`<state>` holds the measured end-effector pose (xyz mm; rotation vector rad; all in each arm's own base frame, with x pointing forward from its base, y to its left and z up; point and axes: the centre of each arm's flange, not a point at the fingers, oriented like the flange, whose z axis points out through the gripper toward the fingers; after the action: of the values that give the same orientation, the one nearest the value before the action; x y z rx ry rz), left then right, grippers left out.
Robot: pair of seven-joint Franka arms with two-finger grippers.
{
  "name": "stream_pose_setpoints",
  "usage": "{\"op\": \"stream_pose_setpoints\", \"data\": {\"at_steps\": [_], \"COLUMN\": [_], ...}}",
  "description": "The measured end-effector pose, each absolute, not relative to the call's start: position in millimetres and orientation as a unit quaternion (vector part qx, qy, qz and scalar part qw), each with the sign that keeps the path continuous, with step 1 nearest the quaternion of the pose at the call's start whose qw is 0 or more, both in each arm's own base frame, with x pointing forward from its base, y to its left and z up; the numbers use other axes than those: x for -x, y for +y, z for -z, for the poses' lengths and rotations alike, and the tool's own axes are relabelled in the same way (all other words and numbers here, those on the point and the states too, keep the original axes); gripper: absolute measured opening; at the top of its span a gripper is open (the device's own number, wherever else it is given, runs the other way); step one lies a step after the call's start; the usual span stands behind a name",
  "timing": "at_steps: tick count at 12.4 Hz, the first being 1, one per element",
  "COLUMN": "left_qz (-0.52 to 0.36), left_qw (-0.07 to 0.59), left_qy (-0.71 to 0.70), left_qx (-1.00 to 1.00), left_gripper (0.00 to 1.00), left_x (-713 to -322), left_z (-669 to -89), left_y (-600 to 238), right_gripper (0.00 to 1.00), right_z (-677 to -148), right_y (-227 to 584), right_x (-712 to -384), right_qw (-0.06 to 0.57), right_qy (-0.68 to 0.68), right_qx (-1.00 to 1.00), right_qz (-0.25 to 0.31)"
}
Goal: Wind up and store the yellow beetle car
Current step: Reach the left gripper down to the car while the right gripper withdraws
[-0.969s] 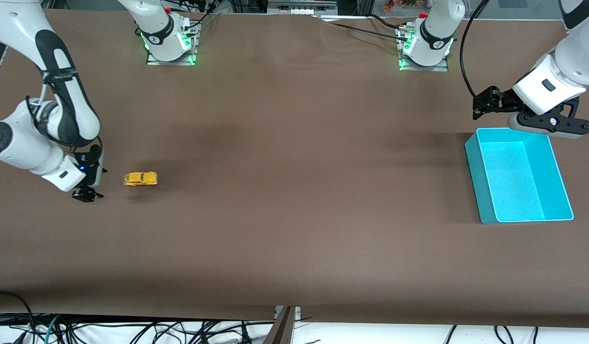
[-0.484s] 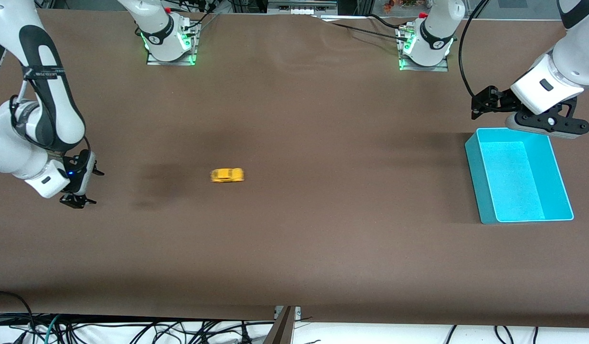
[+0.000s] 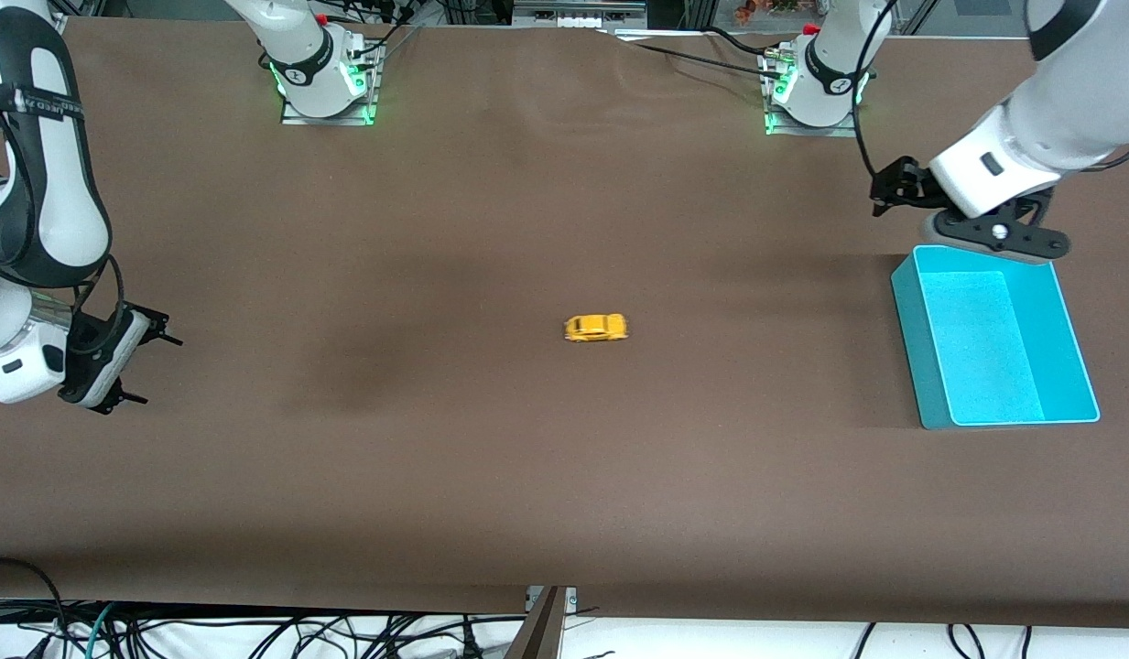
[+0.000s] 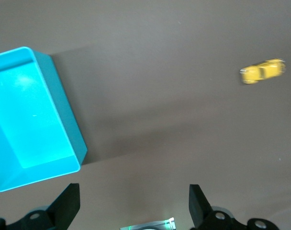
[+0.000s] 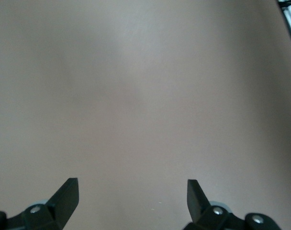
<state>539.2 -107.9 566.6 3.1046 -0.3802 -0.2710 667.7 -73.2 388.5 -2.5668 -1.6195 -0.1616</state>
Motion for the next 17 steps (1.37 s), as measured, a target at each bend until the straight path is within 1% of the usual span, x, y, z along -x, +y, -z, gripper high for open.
{"op": "stream_pose_setpoints", "data": {"at_steps": [2, 4, 6, 10, 12, 14, 17], "left_qz": [0.103, 0.129, 0.151, 0.125, 0.111, 0.095, 0.074], "left_qw": [0.011, 0.056, 0.086, 0.13, 0.136, 0.121, 0.1], "left_qy": [-0.162, -0.208, -0.271, -0.418, -0.474, -0.524, -0.562], "left_qx": [-0.981, -0.968, -0.947, -0.891, -0.863, -0.838, -0.818], "left_gripper": [1.0, 1.0, 1.0, 1.0, 1.0, 1.0, 1.0], "left_x": [-542.3, -551.3, -566.0, -608.2, -611.8, -608.5, -595.0], "left_z": [-549.9, -521.0, -479.6, -376.7, -347.9, -335.6, -307.7], "left_y": [-122.9, -129.7, -132.2, -138.4, -167.7, -203.1, -235.0], "right_gripper": [1.0, 1.0, 1.0, 1.0, 1.0, 1.0, 1.0], "right_z": [-411.6, -432.7, -451.9, -485.4, -495.1, -509.1, -529.7], "right_y": [-53.4, -33.3, -7.9, 33.9, 42.0, 48.0, 55.4], "right_x": [-670.3, -667.0, -659.4, -644.7, -637.2, -627.5, -613.3], "right_qw": [0.058, 0.069, 0.081, 0.096, 0.094, 0.083, 0.065], "right_qy": [-0.473, -0.398, -0.325, -0.222, -0.194, -0.162, -0.134], "right_qx": [0.878, 0.914, 0.942, 0.97, 0.976, 0.983, 0.988], "right_qz": [0.048, 0.037, 0.02, -0.007, -0.02, -0.033, -0.045]}}
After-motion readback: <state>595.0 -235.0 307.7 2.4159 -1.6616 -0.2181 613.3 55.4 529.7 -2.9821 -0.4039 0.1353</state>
